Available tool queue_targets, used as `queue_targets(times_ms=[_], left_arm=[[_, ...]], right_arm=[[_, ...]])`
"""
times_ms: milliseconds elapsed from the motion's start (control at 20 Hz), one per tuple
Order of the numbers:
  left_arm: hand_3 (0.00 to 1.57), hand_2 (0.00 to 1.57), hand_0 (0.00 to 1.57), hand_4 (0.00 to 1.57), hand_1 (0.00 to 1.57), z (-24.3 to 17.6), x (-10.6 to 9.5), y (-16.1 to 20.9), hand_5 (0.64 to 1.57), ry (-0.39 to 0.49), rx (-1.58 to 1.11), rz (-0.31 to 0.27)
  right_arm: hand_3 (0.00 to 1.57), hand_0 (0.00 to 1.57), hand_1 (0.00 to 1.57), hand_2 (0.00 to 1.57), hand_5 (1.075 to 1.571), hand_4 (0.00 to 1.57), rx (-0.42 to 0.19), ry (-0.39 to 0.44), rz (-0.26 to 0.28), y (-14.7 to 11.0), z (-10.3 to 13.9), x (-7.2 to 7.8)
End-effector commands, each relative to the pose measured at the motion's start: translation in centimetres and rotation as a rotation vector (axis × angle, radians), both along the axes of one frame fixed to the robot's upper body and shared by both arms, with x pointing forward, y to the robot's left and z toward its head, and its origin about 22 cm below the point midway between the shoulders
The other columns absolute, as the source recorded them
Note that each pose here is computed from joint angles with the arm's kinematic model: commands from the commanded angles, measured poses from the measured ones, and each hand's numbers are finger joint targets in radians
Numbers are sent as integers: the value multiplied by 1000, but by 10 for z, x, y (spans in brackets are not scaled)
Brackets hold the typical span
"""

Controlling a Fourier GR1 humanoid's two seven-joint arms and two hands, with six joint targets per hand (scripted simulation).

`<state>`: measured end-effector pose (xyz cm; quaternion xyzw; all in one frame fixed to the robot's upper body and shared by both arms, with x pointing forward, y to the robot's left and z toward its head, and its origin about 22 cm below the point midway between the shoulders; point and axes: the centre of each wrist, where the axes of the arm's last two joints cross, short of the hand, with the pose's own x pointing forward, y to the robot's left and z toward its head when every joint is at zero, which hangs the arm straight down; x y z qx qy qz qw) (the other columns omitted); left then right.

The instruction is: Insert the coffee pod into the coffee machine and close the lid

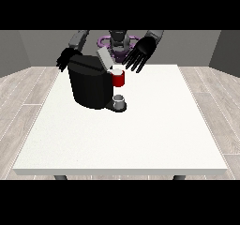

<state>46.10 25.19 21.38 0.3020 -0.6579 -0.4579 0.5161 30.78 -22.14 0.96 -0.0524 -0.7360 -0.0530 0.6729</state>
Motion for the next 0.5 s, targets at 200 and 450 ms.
queue_targets(times_ms=[200, 450], left_arm=[[0, 0, 0, 0, 0, -50, -5, -11, 1571, 93, -151, 24], [0, 0, 0, 249, 0, -110, -19, -11, 1571, 177, -602, -9]], right_arm=[[0, 0, 0, 0, 1571, 433, 27, 52, -6, -2, -30, -26], [0, 0, 0, 0, 1571, 370, 31, 159, -125, -43, -44, -41]])
